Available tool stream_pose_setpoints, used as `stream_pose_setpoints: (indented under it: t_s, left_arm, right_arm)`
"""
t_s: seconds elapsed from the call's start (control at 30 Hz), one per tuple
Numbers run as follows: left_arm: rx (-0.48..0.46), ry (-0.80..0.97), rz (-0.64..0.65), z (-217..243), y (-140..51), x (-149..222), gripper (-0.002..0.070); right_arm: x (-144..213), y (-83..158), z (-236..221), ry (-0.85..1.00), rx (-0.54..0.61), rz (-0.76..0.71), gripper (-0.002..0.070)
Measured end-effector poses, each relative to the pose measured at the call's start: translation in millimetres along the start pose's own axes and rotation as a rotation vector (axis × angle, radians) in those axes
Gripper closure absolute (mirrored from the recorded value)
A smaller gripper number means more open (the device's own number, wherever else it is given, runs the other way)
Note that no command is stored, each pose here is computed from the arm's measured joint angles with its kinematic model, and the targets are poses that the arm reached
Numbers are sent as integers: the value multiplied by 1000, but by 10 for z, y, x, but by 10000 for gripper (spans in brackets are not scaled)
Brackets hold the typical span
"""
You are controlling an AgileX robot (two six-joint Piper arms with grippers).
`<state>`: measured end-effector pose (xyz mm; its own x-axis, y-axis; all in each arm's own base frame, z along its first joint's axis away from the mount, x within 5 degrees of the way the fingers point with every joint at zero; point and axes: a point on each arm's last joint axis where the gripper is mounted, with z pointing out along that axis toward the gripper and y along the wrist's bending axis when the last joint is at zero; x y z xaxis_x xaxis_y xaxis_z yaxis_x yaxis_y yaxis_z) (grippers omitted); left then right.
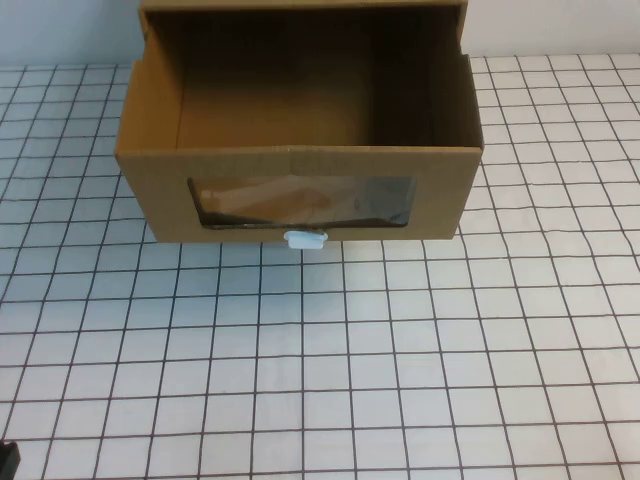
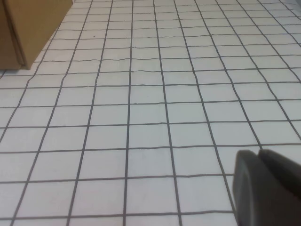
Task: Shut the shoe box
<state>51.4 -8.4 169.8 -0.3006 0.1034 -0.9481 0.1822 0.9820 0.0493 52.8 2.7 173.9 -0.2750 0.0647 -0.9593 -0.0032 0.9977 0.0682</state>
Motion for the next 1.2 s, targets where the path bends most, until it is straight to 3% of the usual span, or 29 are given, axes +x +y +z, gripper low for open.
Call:
stream_pose_setpoints:
  t_s: [0.77, 0.97, 1.2]
  left_arm:
    - [0, -8, 0, 0, 0, -7, 677]
    - [12, -108, -44, -3, -9, -94, 678]
    - [-5, -525, -90, -120, 25, -452, 678]
  right_arm:
    - [-51, -3, -1, -56, 3, 0, 689]
    - [-251, -12, -35, -279, 14, 0, 690]
    - [-563, -28, -195, -667, 33, 0, 690]
